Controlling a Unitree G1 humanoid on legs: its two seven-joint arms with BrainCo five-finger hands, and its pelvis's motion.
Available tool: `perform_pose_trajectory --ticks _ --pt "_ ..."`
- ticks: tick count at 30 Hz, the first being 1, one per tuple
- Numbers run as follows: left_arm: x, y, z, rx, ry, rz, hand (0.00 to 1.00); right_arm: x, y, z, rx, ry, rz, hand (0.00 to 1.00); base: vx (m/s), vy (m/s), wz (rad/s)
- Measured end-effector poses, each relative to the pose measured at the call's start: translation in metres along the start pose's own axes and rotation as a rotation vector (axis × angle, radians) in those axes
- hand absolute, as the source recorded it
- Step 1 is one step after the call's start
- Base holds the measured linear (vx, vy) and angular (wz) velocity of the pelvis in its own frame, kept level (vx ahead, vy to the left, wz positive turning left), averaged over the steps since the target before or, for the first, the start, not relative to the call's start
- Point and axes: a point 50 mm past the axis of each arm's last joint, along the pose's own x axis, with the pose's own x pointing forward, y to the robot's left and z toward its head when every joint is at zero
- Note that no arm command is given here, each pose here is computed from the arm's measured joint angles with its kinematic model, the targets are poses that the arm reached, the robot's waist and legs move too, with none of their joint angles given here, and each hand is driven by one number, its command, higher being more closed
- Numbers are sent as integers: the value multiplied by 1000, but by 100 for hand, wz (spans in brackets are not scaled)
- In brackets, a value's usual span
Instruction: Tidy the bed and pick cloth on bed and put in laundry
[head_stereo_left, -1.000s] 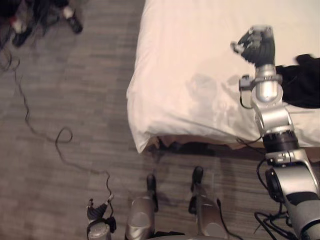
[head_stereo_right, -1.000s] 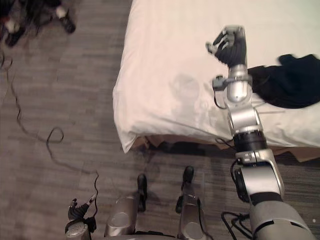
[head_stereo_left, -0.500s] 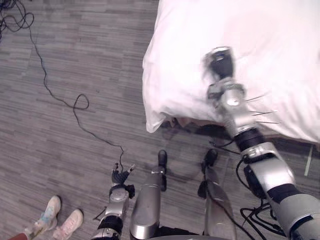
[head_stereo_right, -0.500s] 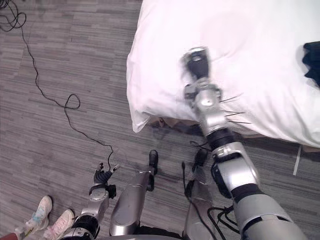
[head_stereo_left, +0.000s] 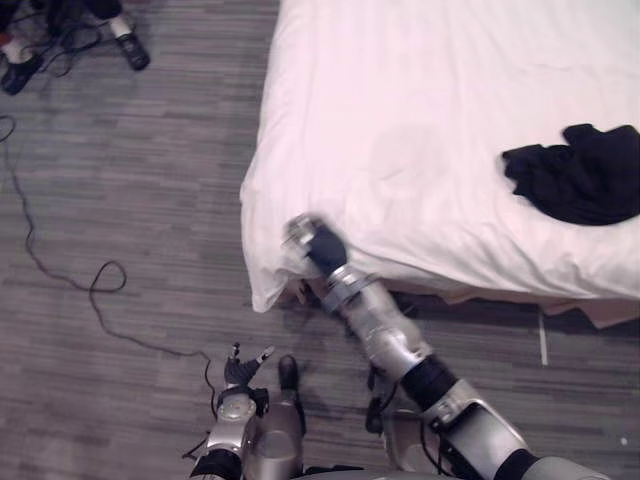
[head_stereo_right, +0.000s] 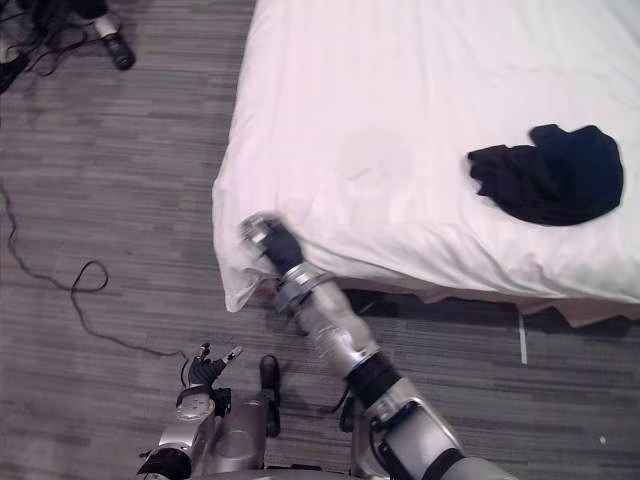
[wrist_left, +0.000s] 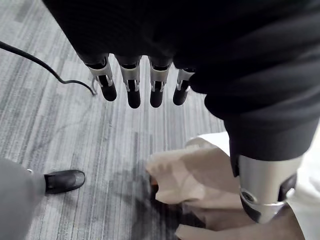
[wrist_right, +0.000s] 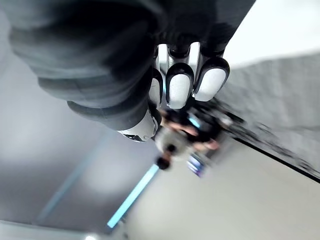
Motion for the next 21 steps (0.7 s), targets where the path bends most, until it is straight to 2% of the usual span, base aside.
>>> perform_pose_trajectory --ticks 3,5,7,10,11,14,17,19,21 --pt "1 0 4 13 -18 -5 0 0 -31 42 -54 -146 -132 100 -7 11 -32" --pt "3 -4 11 14 -42 -17 0 4 -49 89 -110 -290 -230 100 -45 27 21" --pt "2 -7 12 22 -45 -28 0 8 -55 116 -151 -367 -266 100 -68 33 12" --pt "2 -11 14 27 -54 -41 0 17 -67 147 -226 -408 -338 100 -102 11 3" --pt "3 -15 19 33 -64 -54 0 14 -80 157 -261 -407 -408 100 -115 -10 5" --pt "5 -19 21 29 -55 -73 0 7 -93 170 -353 -404 -467 100 -123 -22 6" --pt "4 -21 21 20 -52 -78 0 -6 -109 173 -369 -394 -547 100 -67 -5 -2" --pt "3 -22 22 1 -53 -75 0 -31 -125 170 -341 -414 -635 100 -59 -2 -3" --pt "2 -21 23 -19 -57 -67 0 -92 -154 150 -266 -432 -853 100 11 9 -19"
